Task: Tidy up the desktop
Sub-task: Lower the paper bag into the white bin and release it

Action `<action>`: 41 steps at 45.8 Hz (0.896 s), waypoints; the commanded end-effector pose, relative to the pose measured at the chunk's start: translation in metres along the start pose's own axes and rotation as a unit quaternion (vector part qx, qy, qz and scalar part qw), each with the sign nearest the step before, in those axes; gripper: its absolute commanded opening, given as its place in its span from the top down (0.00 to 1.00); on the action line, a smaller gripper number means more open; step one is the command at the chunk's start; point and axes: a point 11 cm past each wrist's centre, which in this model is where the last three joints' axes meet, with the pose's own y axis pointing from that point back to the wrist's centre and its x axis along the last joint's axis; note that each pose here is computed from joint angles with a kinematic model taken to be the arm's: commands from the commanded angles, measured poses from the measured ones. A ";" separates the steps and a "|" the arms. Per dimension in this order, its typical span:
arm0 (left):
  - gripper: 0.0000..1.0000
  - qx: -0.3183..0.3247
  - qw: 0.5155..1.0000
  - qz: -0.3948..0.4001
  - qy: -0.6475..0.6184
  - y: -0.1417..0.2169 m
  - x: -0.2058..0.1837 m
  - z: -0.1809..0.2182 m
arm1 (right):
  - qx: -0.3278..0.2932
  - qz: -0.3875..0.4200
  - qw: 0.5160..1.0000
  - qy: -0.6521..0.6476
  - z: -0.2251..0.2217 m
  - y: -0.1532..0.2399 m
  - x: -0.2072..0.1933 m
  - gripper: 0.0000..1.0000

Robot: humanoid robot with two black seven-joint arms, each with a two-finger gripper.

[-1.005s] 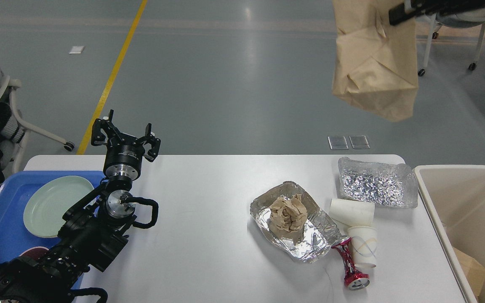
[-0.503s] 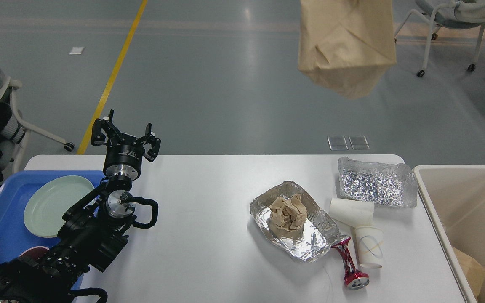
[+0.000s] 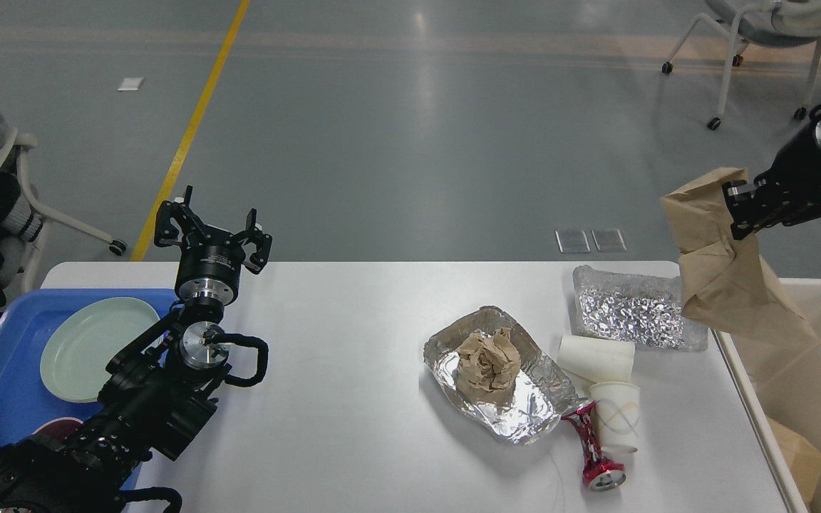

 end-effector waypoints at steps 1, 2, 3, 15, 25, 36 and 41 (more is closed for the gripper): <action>0.00 0.000 1.000 0.000 0.000 0.000 0.000 0.000 | -0.058 0.000 0.998 -0.010 0.034 -0.033 -0.013 1.00; 0.00 0.000 1.000 0.000 0.000 0.000 0.000 0.000 | -0.070 0.002 0.997 -0.011 0.043 -0.039 -0.016 1.00; 0.00 0.000 1.000 0.000 0.000 0.000 0.000 0.000 | -0.083 0.006 0.996 -0.013 0.051 -0.044 -0.019 1.00; 0.00 0.000 1.000 0.000 0.000 0.000 0.000 0.000 | -0.169 0.050 0.984 -0.014 0.111 -0.099 -0.048 0.91; 0.00 0.000 1.000 0.000 0.000 0.000 0.000 0.000 | -0.144 0.055 0.987 -0.034 0.102 -0.100 -0.046 0.00; 0.00 0.000 1.000 0.000 0.000 0.000 0.000 0.000 | -0.135 0.067 0.988 -0.041 0.099 -0.089 -0.036 0.00; 0.00 0.000 1.000 0.000 0.000 0.000 0.000 0.000 | -0.110 0.078 0.990 -0.037 0.082 -0.070 -0.021 0.00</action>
